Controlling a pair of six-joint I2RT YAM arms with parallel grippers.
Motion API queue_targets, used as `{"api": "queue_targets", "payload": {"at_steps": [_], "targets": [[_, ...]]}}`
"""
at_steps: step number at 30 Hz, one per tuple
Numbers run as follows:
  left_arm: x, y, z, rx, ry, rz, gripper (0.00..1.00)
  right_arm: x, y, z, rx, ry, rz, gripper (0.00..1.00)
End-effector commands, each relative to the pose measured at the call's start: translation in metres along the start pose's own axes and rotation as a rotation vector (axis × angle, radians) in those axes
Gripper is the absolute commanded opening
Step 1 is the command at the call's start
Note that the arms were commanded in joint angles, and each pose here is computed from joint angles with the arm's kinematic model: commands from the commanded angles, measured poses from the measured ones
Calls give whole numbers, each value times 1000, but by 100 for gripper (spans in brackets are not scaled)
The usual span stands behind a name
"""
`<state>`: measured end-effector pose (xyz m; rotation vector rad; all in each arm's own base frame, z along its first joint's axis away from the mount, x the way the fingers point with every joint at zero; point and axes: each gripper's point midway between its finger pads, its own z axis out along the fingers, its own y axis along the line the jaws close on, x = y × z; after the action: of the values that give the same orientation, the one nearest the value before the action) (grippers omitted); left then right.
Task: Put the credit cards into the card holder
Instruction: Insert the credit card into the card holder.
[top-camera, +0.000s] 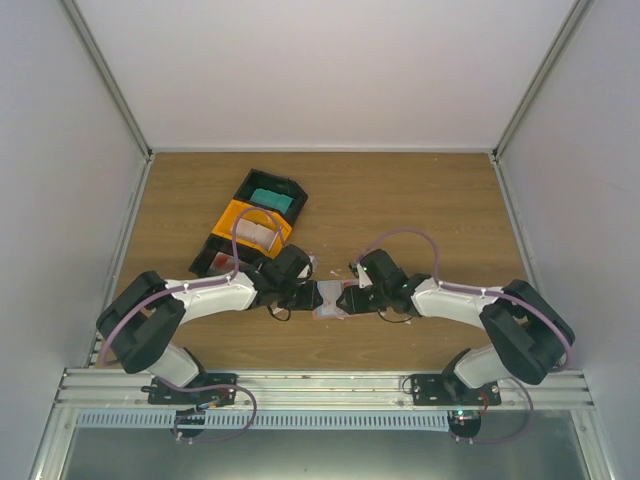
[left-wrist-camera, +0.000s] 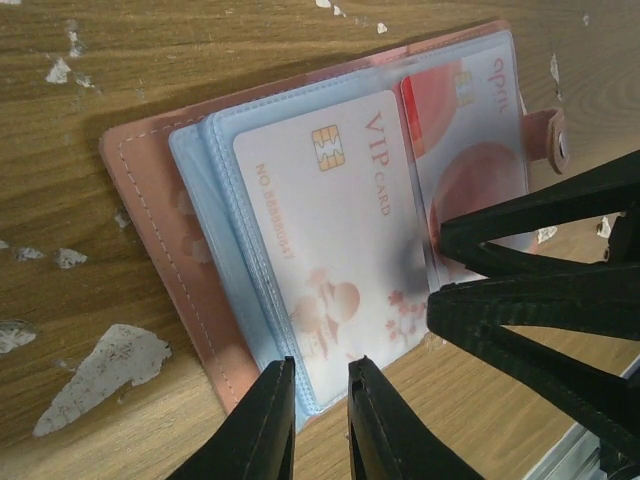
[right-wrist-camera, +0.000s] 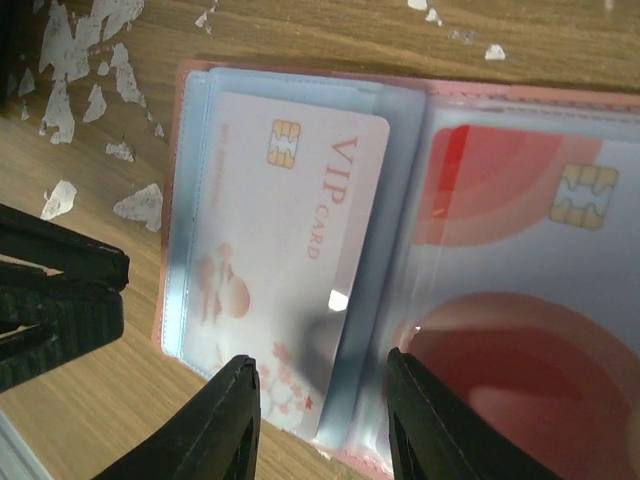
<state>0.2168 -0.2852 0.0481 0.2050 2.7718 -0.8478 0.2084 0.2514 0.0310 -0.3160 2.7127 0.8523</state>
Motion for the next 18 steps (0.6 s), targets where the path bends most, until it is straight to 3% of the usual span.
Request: {"api": "queue_targets", "payload": {"at_steps": [1, 8, 18], "targets": [[-11, -11, -4, 35, -62, 9, 20, 1, -6, 6, 65, 21, -41, 35], [-11, -6, 3, 29, -58, -16, 20, 8, -24, 13, 163, 56, -23, 15], [-10, -1, 10, 9, -43, -11, 21, 18, -38, 17, 211, 74, 3, 4]]}}
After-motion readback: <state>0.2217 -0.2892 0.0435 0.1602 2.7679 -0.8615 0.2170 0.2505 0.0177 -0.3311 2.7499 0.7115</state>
